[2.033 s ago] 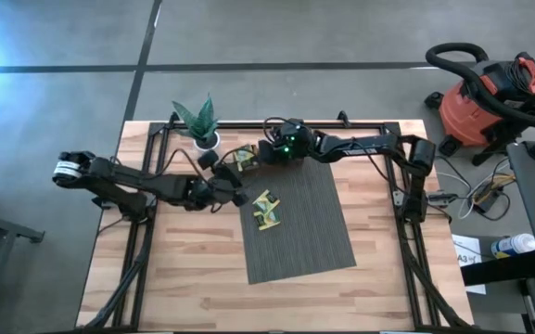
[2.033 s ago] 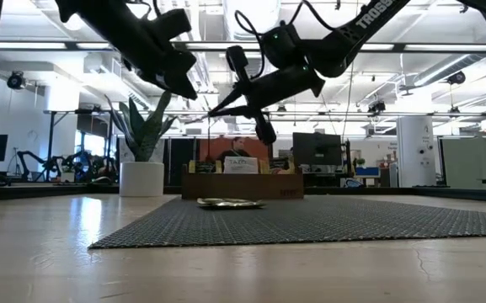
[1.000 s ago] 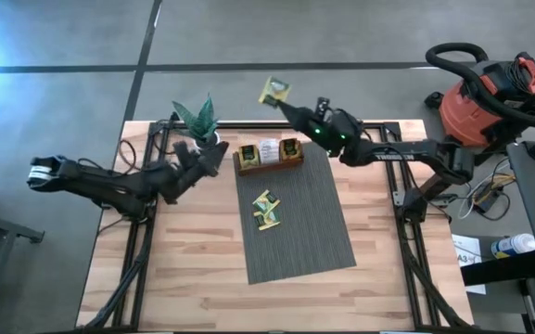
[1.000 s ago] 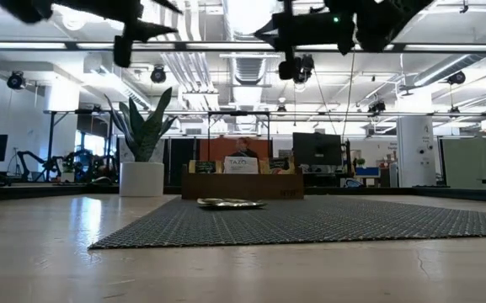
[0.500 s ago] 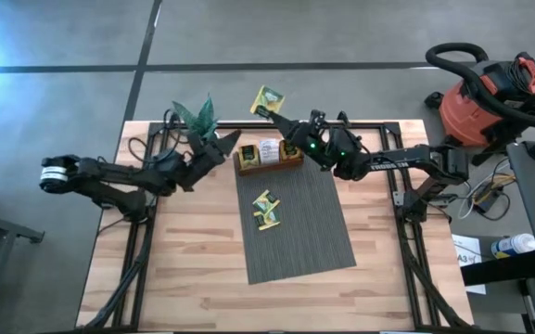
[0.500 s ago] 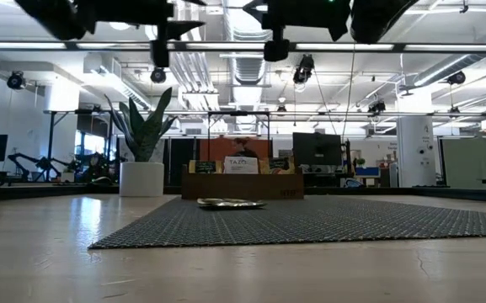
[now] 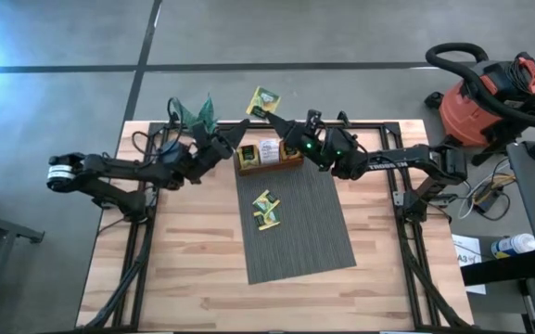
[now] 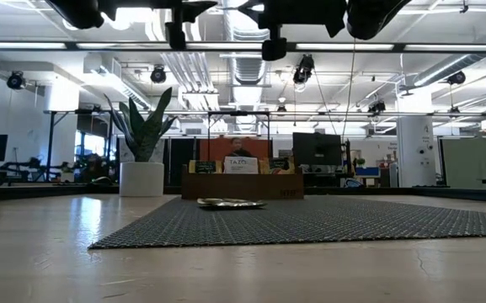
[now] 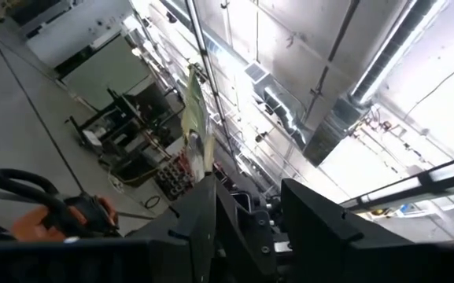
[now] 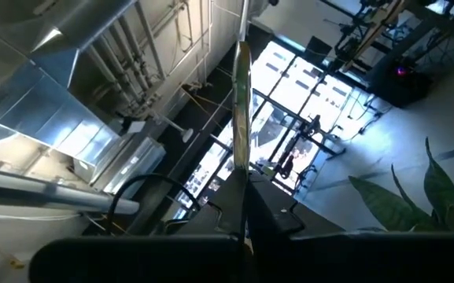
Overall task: Pick & Place Tea
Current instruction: Put the top yellow tea bag into the left compartment of the wooden organizer
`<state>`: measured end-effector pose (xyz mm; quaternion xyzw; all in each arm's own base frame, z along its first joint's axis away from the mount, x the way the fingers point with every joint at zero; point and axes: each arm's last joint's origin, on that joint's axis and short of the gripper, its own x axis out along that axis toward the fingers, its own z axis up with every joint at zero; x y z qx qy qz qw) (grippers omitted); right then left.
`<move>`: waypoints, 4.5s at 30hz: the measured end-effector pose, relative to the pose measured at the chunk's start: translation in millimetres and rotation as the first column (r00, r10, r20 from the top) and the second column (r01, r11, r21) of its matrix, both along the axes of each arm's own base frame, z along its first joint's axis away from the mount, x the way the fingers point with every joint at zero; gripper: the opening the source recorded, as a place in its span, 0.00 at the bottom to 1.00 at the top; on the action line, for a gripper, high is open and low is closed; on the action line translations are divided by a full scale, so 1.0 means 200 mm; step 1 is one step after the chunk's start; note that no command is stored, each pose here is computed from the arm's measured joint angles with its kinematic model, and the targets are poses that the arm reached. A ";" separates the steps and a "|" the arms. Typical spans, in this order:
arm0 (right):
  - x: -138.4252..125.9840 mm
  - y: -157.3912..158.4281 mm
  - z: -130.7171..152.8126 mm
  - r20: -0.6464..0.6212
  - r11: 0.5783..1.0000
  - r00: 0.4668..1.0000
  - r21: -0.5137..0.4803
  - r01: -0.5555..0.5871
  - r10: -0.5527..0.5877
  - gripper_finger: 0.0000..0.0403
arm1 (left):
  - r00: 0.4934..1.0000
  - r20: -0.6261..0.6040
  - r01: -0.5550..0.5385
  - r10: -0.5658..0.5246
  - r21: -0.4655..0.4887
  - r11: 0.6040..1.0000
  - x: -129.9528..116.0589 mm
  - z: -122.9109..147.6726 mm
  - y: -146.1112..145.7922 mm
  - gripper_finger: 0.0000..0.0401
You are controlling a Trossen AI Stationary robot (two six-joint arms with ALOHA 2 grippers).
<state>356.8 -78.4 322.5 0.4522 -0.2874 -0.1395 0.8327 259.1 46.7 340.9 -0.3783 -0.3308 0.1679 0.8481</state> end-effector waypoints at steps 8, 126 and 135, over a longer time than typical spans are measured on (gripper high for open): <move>0.00 0.00 0.00 0.002 1.000 1.000 0.001 -0.005 0.005 0.02 | 1.000 -0.025 0.012 -0.012 -0.015 1.000 0.03 -0.04 0.04 0.35; 0.07 0.07 0.09 -0.973 0.528 0.206 -0.231 -0.817 -0.107 0.21 | 0.025 -0.994 0.705 0.106 0.093 0.703 0.28 0.10 0.03 0.00; 0.06 0.07 0.07 -0.983 0.533 0.154 -0.182 -0.827 -0.096 0.03 | 0.029 -0.995 0.691 0.097 0.090 0.717 0.28 0.10 0.03 0.00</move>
